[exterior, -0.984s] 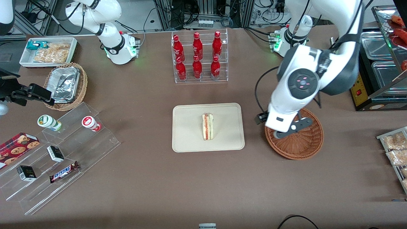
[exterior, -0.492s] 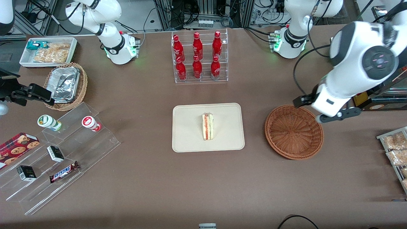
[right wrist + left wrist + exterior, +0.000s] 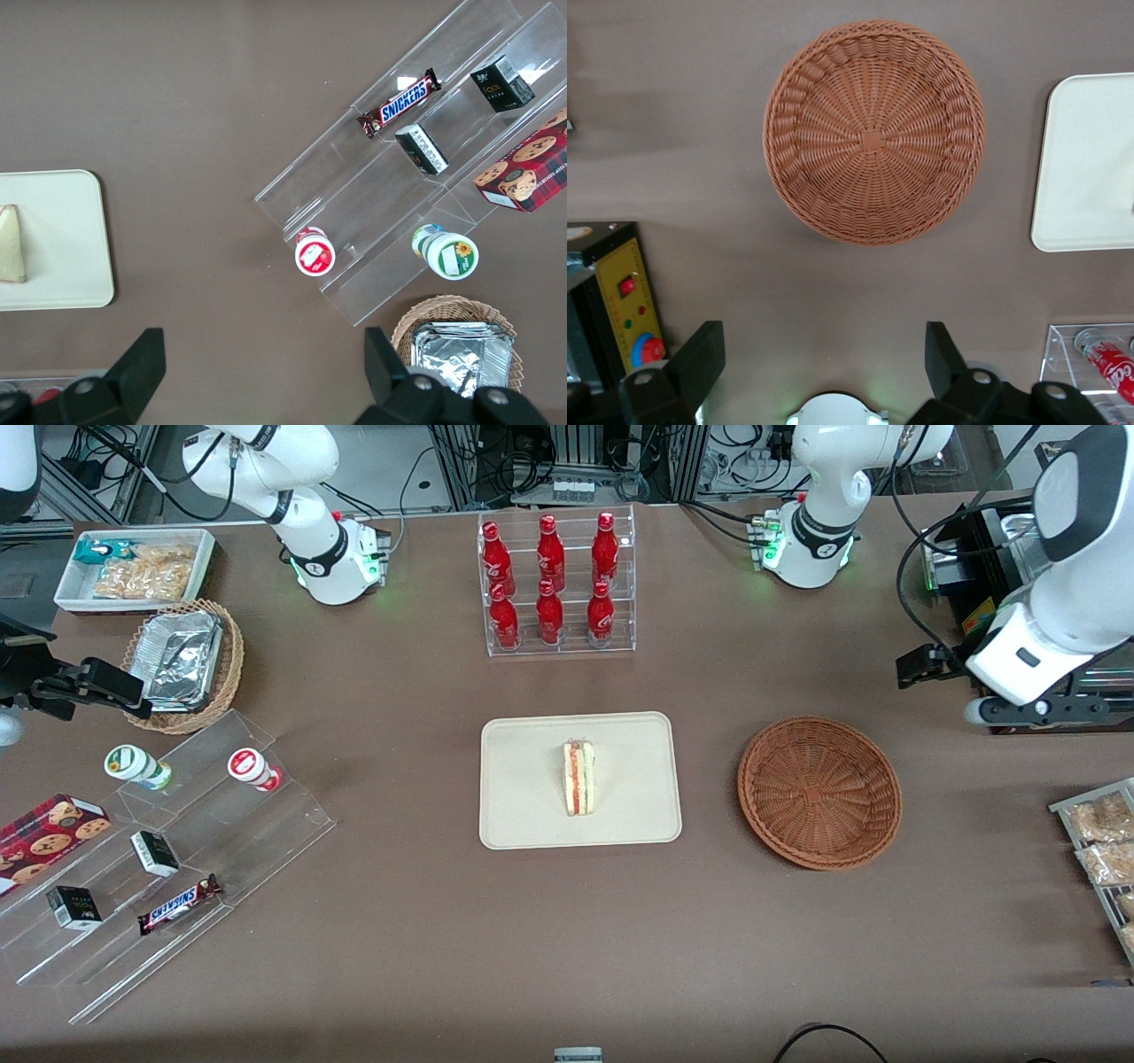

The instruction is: Place sandwich from basket to tray

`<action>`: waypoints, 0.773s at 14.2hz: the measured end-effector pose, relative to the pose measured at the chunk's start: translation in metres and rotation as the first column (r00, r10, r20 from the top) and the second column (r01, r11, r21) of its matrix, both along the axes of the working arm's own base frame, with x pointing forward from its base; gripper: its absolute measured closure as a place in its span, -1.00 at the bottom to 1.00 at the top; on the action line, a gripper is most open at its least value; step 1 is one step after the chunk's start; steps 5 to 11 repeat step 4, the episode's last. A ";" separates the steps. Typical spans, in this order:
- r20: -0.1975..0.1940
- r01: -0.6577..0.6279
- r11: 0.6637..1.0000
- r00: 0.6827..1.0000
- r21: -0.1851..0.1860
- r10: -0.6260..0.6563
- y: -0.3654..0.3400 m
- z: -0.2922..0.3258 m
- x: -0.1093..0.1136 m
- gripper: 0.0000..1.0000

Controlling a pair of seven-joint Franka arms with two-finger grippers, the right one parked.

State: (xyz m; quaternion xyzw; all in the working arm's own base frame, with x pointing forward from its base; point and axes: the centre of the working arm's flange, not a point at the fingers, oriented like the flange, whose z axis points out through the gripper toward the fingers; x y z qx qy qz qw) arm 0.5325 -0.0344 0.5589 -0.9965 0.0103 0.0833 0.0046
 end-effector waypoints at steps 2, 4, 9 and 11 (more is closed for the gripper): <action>0.029 -0.008 1.000 1.000 -0.003 0.008 0.010 0.012 -0.001 -1.00; 0.063 -0.013 1.000 0.998 -0.005 0.014 0.016 0.025 0.001 -1.00; 0.063 -0.013 1.000 0.998 -0.005 0.014 0.016 0.025 0.001 -1.00; 0.063 -0.013 1.000 0.998 -0.005 0.014 0.016 0.025 0.001 -1.00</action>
